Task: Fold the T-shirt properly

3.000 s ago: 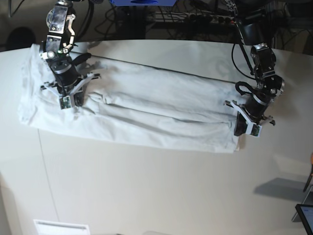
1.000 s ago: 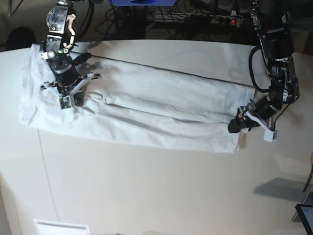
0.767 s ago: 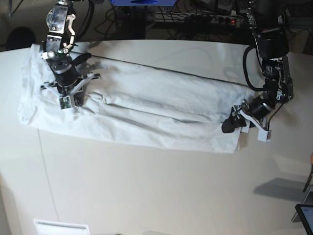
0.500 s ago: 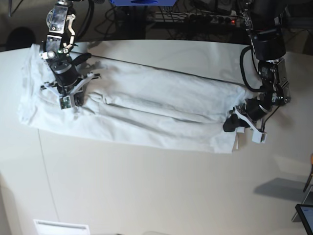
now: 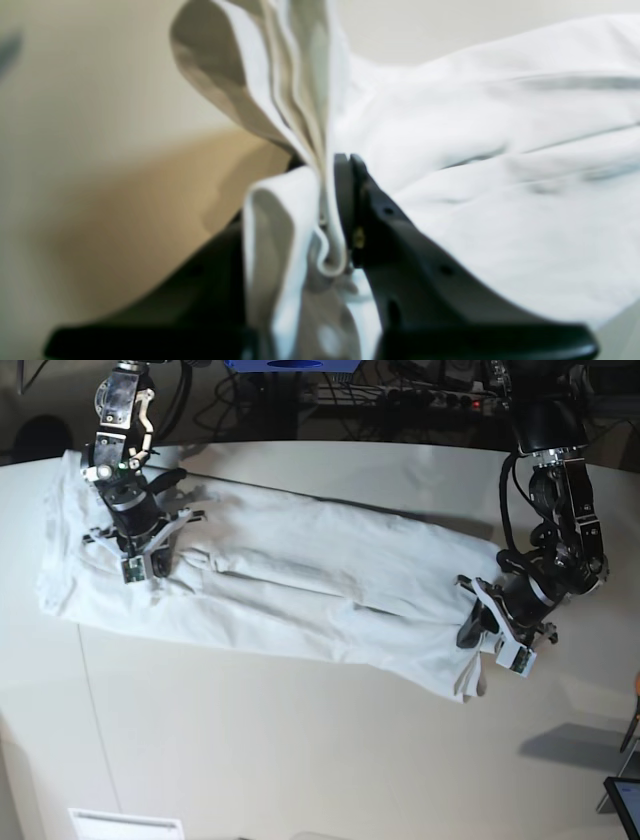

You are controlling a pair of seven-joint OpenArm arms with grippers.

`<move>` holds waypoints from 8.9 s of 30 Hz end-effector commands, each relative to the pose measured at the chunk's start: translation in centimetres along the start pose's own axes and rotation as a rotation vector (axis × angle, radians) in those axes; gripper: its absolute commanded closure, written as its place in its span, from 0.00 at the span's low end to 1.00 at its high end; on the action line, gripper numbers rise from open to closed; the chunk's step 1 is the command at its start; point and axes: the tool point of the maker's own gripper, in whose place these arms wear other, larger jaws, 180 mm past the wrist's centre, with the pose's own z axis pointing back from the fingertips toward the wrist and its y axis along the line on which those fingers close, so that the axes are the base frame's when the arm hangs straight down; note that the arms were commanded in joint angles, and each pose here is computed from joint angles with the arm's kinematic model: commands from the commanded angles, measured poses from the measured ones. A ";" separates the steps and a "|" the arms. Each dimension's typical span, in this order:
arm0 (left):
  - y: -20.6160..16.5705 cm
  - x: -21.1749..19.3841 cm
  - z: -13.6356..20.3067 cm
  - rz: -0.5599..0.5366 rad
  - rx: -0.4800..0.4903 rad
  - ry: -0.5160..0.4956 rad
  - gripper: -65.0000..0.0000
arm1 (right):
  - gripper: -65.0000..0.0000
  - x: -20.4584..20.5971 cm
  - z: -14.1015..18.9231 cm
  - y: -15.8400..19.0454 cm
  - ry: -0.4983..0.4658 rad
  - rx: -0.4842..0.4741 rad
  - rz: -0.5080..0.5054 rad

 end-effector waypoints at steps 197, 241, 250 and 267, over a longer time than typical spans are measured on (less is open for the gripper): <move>-2.1 -7.1 -0.4 -0.198 0.234 0.312 1.00 | 0.94 6.2 3.1 -5.3 -0.073 -0.094 0.142; -5.1 -8.1 -2.3 -0.126 0.048 0.212 1.00 | 0.31 -3.2 6.6 -21.4 0.130 0.007 -0.612; -6.0 -10.4 -2.7 -0.090 0.014 0.257 1.00 | 0.32 -3.4 4.6 -17.2 0.194 0.142 -0.599; -6.3 -9.9 -3.1 -0.078 0.009 0.241 1.00 | 0.32 -6.6 4.2 -11.8 0.286 0.247 -0.623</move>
